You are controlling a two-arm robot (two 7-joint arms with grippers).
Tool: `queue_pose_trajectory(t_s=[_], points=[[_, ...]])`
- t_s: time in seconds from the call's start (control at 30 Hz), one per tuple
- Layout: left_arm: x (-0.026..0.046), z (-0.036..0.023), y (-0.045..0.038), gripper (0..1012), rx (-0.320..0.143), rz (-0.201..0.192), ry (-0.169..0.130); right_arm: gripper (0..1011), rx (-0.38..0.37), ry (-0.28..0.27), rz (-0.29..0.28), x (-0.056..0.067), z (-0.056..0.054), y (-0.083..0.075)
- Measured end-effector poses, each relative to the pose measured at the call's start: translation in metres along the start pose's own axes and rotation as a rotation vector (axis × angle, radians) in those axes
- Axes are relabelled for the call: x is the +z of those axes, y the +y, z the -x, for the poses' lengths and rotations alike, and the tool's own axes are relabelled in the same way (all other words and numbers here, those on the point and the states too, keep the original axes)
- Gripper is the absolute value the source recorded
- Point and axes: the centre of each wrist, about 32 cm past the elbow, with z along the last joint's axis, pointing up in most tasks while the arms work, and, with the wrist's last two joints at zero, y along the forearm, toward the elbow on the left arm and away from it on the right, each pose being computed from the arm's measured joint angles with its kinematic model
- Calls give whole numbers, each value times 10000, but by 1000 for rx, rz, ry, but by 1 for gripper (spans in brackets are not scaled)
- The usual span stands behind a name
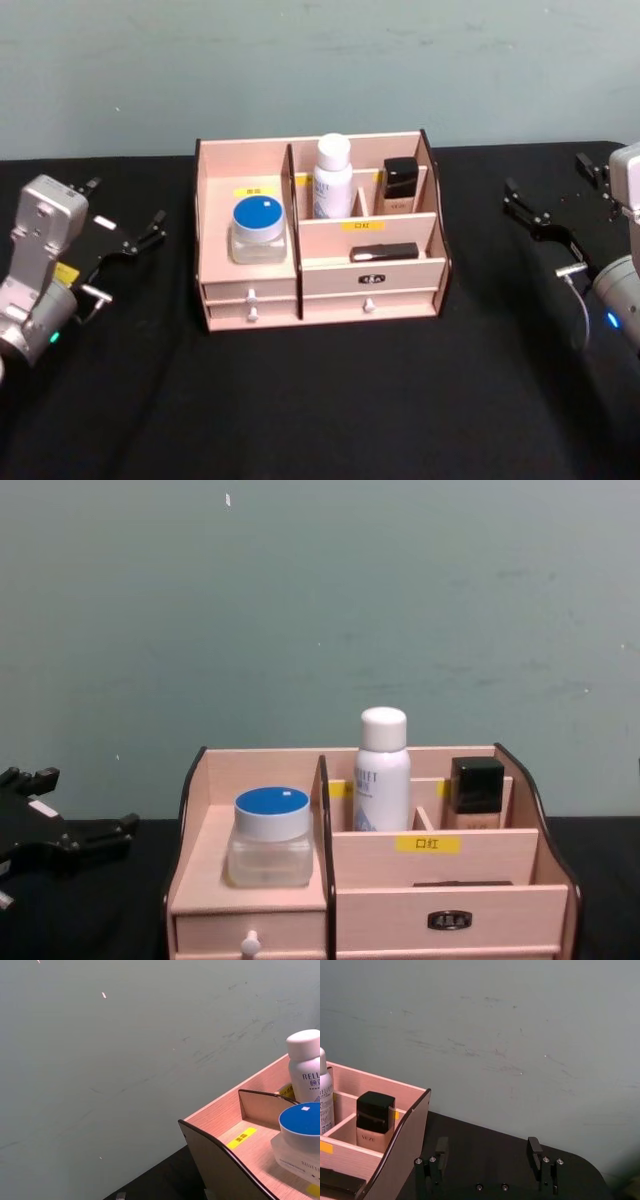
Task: Pick up the facial cleanser and watermelon frost from the table and place them into the tiered storage box.
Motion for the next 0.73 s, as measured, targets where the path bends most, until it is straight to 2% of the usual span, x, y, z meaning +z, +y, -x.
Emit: queue_pose_trajectory(t_s=[0.73], points=[[0,0,0,1009,0,0,0,1002,0,-3,-9,23,-2,2]])
